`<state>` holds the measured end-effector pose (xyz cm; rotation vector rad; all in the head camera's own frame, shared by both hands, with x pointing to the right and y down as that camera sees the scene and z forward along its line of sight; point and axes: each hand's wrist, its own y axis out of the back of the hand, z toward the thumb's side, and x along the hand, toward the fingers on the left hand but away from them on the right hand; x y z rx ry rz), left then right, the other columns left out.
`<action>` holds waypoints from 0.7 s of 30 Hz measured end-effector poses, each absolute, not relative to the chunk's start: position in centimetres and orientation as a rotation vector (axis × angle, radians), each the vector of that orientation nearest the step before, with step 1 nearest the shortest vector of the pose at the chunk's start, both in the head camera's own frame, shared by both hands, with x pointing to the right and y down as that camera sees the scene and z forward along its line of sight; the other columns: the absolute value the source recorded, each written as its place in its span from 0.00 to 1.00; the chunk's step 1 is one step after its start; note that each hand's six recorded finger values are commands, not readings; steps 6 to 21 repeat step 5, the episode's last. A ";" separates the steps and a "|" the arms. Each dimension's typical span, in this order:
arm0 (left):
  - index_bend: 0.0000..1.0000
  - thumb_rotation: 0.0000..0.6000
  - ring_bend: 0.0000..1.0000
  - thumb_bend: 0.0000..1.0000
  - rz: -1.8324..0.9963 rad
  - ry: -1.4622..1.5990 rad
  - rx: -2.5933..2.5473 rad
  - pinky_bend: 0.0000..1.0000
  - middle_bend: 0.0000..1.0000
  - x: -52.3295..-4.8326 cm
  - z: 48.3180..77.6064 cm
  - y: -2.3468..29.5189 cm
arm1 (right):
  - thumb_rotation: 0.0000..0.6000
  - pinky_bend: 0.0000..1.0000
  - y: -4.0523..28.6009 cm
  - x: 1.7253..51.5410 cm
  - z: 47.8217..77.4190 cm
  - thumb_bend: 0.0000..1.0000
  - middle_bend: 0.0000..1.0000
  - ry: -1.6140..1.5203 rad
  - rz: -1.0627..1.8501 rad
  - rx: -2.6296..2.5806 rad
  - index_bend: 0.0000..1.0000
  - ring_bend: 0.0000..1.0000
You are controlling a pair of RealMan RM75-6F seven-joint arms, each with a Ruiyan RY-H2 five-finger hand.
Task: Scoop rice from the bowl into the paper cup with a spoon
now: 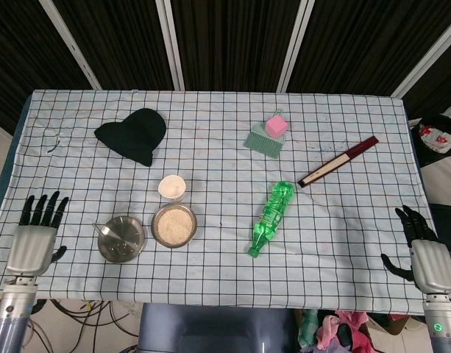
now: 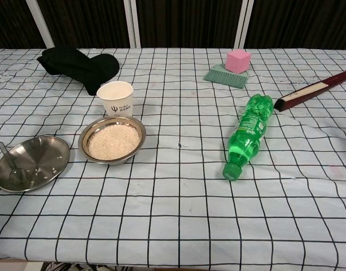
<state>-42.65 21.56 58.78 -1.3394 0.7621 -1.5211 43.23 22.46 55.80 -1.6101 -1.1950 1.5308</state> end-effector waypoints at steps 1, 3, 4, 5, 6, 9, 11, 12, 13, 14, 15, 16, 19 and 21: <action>0.00 1.00 0.00 0.02 -1.528 0.777 -1.337 0.00 0.00 -43.3 58.4 22.2 | 1.00 0.17 22.5 43.2 55.8 0.20 0.00 -1.178 1.530 -1.602 0.00 0.00; 0.00 1.00 0.00 0.02 -1.534 0.795 -1.321 0.00 0.00 -44.6 57.5 23.5 | 1.00 0.17 22.6 43.2 55.8 0.19 0.00 -1.151 1.529 -1.588 0.00 0.00; 0.00 1.00 0.00 0.02 -1.533 0.800 -1.317 0.00 0.00 -44.9 57.2 23.9 | 1.00 0.17 22.6 43.2 55.8 0.19 0.00 -1.137 1.530 -1.581 0.00 0.00; 0.00 1.00 0.00 0.02 -1.533 0.802 -1.316 0.00 0.00 -45.2 57.1 24.2 | 1.00 0.17 22.7 43.1 55.9 0.19 0.00 -1.130 1.531 -1.580 0.00 0.00; 0.00 1.00 0.00 0.02 -1.533 0.802 -1.316 0.00 0.00 -45.2 57.1 24.2 | 1.00 0.17 22.7 43.1 55.9 0.19 0.00 -1.130 1.531 -1.580 0.00 0.00; 0.00 1.00 0.00 0.02 -1.533 0.802 -1.316 0.00 0.00 -45.2 57.1 24.2 | 1.00 0.17 22.7 43.1 55.9 0.19 0.00 -1.130 1.531 -1.580 0.00 0.00; 0.00 1.00 0.00 0.02 -1.533 0.802 -1.316 0.00 0.00 -45.2 57.1 24.2 | 1.00 0.17 22.7 43.1 55.9 0.19 0.00 -1.130 1.531 -1.580 0.00 0.00; 0.00 1.00 0.00 0.02 -1.533 0.802 -1.316 0.00 0.00 -45.2 57.1 24.2 | 1.00 0.17 22.7 43.1 55.9 0.19 0.00 -1.130 1.531 -1.580 0.00 0.00; 0.00 1.00 0.00 0.02 -1.533 0.802 -1.316 0.00 0.00 -45.2 57.1 24.2 | 1.00 0.17 22.7 43.1 55.9 0.19 0.00 -1.130 1.531 -1.580 0.00 0.00; 0.00 1.00 0.00 0.02 -1.533 0.802 -1.316 0.00 0.00 -45.2 57.1 24.2 | 1.00 0.17 22.7 43.1 55.9 0.19 0.00 -1.130 1.531 -1.580 0.00 0.00; 0.00 1.00 0.00 0.02 -1.533 0.802 -1.316 0.00 0.00 -45.2 57.1 24.2 | 1.00 0.17 22.7 43.1 55.9 0.19 0.00 -1.130 1.531 -1.580 0.00 0.00; 0.00 1.00 0.00 0.02 -1.533 0.802 -1.316 0.00 0.00 -45.2 57.1 24.2 | 1.00 0.17 22.7 43.1 55.9 0.19 0.00 -1.130 1.531 -1.580 0.00 0.00; 0.00 1.00 0.00 0.02 -1.533 0.802 -1.316 0.00 0.00 -45.2 57.1 24.2 | 1.00 0.17 22.7 43.1 55.9 0.19 0.00 -1.130 1.531 -1.580 0.00 0.00; 0.00 1.00 0.00 0.02 -1.533 0.802 -1.316 0.00 0.00 -45.2 57.1 24.2 | 1.00 0.17 22.7 43.1 55.9 0.19 0.00 -1.130 1.531 -1.580 0.00 0.00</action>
